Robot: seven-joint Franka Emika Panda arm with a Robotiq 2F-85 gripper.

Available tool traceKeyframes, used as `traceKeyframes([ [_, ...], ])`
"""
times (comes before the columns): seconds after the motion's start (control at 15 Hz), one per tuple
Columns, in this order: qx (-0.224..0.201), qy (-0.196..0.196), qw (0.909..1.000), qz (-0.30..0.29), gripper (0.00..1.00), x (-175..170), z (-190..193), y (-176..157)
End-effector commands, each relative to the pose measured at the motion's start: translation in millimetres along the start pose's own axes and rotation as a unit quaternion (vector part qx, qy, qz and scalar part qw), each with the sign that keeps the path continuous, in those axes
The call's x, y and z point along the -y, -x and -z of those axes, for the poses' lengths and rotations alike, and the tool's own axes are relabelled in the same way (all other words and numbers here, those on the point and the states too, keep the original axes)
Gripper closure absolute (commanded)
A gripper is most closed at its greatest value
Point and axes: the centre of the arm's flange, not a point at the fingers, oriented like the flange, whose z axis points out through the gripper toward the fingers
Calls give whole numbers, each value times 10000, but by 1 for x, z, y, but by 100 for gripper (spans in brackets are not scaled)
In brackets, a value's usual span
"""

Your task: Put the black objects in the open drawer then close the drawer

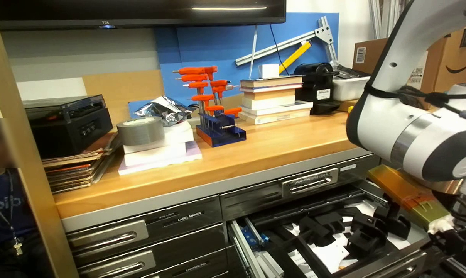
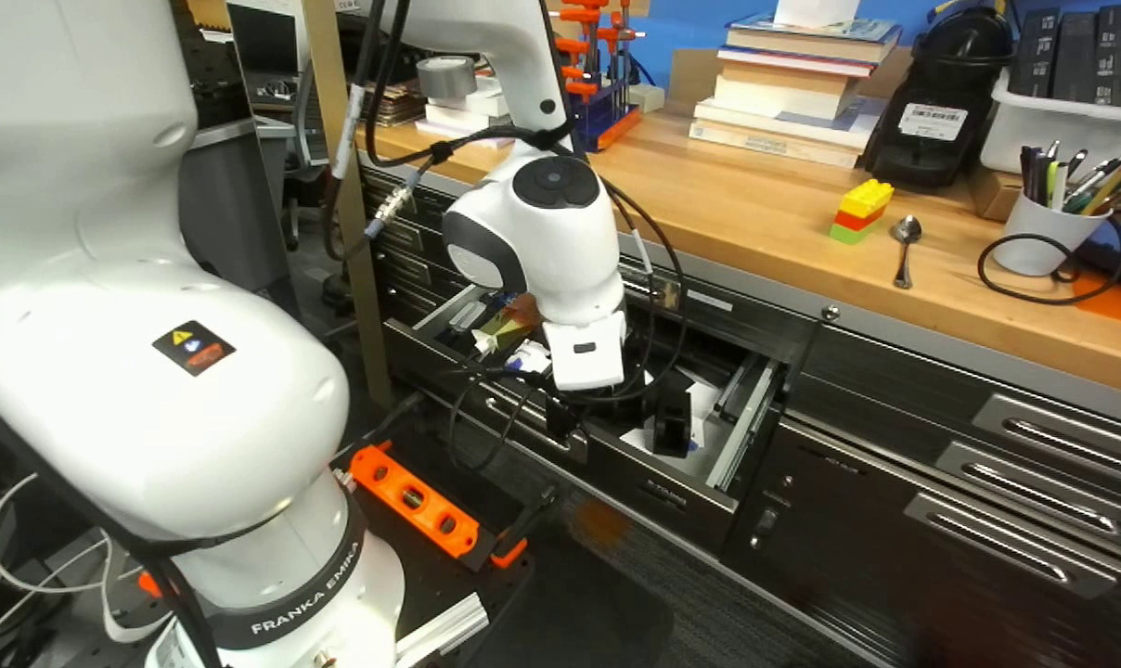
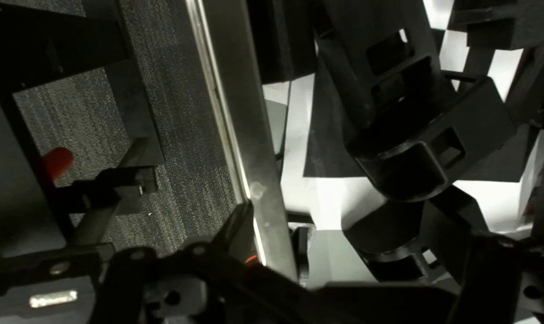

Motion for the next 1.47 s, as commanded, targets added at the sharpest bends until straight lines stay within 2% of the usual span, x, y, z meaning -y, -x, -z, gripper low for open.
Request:
traceKeyframes([
  [0.0,-238,217,9994,-135,0,-13,62,1],
  [0.2,-285,266,9991,-178,0,-19,61,5],
  [0.4,-323,162,9993,45,0,-16,58,12],
  [0.67,-86,0,9982,591,0,-2,50,22],
  [0.87,109,82,9960,879,0,6,37,31],
  [1.13,489,194,9896,1342,0,17,18,44],
  [1.4,836,-77,9778,1919,0,41,7,59],
])
